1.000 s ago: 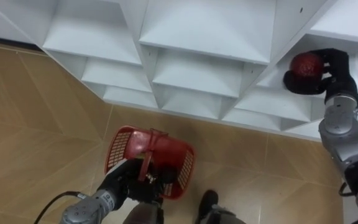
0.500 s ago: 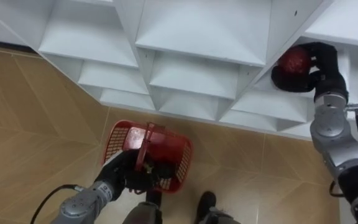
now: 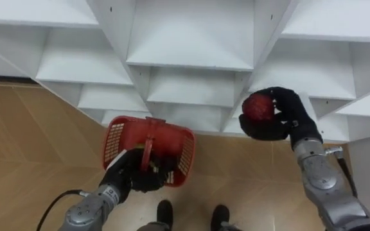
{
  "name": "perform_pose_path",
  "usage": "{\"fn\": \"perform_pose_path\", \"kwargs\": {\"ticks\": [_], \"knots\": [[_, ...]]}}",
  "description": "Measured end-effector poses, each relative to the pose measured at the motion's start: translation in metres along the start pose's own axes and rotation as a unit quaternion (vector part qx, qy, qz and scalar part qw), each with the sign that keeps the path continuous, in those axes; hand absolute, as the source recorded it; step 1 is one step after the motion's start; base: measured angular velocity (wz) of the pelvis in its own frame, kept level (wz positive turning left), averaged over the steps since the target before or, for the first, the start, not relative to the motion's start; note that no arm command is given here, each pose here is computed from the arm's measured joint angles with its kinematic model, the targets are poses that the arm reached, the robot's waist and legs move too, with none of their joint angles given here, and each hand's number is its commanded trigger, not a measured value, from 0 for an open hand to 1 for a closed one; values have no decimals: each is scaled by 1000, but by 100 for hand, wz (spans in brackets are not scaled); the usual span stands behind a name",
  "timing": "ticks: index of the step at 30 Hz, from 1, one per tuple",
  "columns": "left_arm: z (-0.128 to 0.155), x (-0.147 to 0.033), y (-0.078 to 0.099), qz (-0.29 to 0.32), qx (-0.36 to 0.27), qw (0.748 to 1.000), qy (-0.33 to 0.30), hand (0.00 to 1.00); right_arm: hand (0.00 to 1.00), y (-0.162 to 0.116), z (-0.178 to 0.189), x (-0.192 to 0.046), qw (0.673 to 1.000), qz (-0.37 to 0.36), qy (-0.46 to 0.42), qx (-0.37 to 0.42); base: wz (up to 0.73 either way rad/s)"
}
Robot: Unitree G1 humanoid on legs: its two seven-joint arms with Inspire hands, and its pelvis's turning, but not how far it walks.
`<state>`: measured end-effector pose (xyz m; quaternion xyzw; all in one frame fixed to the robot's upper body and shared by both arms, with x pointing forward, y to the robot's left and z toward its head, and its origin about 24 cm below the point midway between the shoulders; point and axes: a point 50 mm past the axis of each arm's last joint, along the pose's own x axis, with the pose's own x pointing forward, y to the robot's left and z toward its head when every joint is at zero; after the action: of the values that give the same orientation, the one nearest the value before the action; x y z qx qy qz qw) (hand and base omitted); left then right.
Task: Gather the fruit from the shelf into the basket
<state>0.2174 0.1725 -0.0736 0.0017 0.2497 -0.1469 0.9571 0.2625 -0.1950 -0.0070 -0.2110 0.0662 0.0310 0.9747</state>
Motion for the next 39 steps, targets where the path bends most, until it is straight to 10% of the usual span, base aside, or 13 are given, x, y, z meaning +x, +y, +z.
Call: {"fn": "perform_pose_path", "kwargs": {"ticks": [39], "knots": [[-3,-1,-46,-89,-37,995,-24,100,100,72,8,-30,975,214,-34,-53,-2]]}}
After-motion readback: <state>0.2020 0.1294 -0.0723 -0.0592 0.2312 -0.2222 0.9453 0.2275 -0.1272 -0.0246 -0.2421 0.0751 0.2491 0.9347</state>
